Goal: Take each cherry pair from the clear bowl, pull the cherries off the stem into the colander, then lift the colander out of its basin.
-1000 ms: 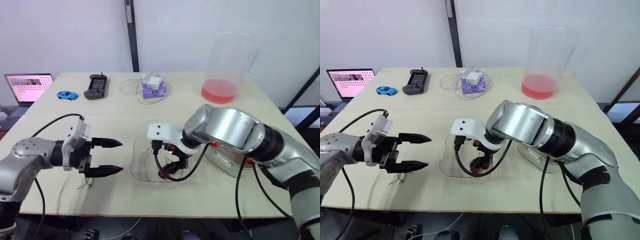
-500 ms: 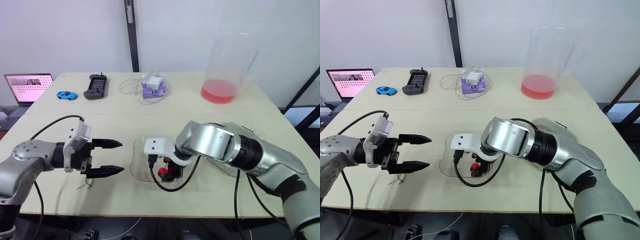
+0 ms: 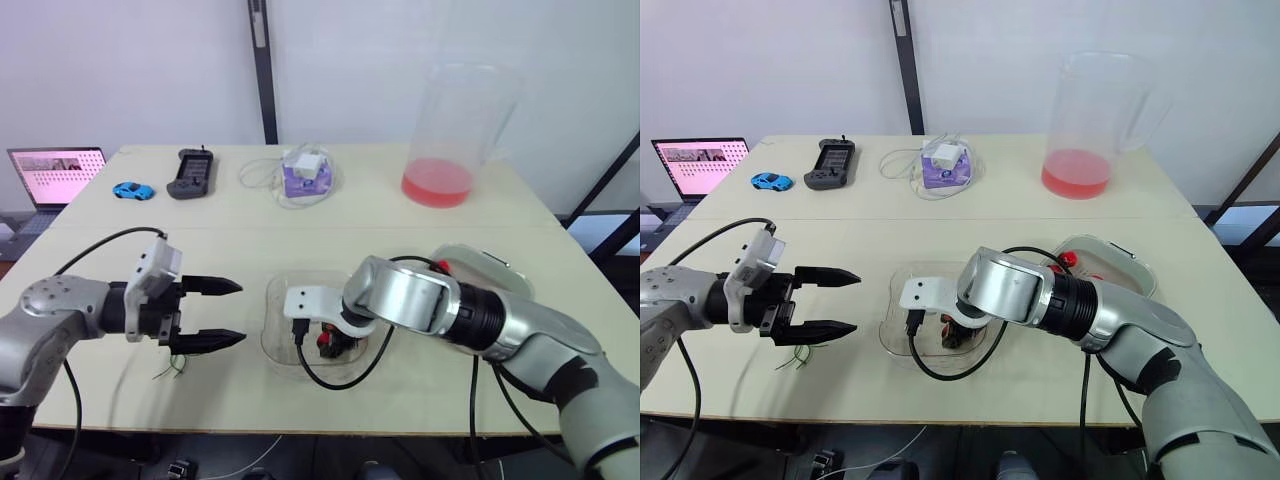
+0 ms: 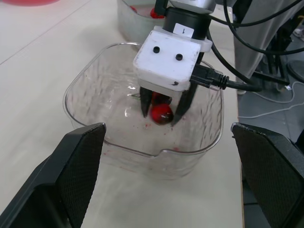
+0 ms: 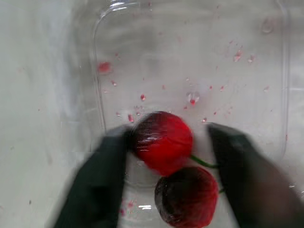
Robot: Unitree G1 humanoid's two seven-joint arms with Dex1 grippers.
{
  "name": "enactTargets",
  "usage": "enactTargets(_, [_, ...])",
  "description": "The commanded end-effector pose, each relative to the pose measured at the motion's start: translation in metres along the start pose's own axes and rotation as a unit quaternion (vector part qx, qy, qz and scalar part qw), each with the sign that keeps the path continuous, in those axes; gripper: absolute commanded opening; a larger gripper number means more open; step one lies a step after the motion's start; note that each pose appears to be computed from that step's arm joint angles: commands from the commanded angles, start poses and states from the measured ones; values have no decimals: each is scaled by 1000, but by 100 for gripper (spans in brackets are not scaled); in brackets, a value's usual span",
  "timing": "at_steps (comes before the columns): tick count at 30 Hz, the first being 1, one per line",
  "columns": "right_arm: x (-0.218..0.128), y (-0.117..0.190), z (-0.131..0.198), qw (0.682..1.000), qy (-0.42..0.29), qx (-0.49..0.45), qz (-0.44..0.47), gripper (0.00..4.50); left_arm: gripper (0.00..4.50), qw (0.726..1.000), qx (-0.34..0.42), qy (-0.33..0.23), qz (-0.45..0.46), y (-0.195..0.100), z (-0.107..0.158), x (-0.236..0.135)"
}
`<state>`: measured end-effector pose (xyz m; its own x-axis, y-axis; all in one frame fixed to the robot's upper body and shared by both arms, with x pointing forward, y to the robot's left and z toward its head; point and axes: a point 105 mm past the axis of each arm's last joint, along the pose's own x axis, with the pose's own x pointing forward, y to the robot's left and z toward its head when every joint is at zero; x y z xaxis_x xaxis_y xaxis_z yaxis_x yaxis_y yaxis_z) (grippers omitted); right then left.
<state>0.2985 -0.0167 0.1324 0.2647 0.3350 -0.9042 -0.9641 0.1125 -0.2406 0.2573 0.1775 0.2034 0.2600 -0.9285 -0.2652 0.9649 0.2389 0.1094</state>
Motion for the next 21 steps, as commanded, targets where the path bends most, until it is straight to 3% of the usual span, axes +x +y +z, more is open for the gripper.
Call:
enactTargets(1, [-6, -1, 8, 1000, -14, -13, -7, 75, 450, 1000, 20, -6, 3, 0, 11, -3])
enactTargets(17, [-15, -7, 45, 989, -68, -126, -28, 75, 450, 1000, 20, -11, 4, 3, 11, 0])
enactTargets(18, [-15, -8, 45, 989, -69, -127, -28, 168, 450, 1000, 20, -11, 4, 3, 11, 0])
enactTargets(21, [-21, -9, 48, 988, -79, -129, -32, 293, 450, 1000, 19, -11, 4, 4, 10, 0])
